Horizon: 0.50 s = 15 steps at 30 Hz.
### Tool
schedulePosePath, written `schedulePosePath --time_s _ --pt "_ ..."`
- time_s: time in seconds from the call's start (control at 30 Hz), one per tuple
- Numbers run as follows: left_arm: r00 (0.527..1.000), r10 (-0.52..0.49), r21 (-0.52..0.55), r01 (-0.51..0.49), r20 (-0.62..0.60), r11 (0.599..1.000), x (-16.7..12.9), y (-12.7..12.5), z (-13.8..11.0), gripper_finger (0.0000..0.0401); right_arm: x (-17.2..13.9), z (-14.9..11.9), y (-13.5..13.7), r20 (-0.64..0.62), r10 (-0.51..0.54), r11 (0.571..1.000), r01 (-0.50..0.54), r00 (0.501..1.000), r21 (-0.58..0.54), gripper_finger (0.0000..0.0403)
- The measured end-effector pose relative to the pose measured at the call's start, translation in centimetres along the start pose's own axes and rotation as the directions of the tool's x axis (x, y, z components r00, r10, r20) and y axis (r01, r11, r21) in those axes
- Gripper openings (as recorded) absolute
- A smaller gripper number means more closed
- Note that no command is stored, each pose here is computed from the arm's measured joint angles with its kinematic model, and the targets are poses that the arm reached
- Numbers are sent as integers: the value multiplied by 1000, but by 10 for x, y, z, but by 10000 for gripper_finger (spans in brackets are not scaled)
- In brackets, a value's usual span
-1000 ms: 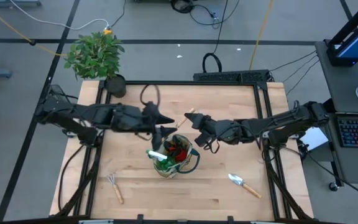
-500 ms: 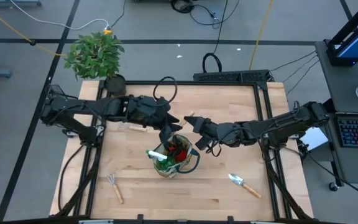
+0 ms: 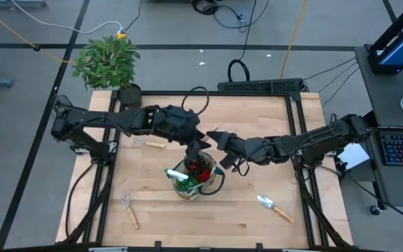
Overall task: Pick & Place Garden tools in Gardening bag
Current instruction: Put the top trowel into the gardening bag
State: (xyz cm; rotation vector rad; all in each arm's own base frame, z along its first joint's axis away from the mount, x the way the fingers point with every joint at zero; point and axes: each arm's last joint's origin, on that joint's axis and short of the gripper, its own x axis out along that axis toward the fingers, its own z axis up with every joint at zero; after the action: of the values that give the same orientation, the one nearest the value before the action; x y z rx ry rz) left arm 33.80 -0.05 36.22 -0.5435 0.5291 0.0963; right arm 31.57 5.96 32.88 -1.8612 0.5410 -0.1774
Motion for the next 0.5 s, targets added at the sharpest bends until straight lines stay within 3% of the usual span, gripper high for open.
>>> schedulePosePath --time_s 0.23,0.5 --pt "1000 -4 -6 4 -24 1000 7 9 1 230 0 0 0 3 -1 1000 1 1000 2 60" --pt "1000 -21 -30 20 -19 999 7 15 6 146 0 0 1 4 5 1000 -5 1000 11 60"
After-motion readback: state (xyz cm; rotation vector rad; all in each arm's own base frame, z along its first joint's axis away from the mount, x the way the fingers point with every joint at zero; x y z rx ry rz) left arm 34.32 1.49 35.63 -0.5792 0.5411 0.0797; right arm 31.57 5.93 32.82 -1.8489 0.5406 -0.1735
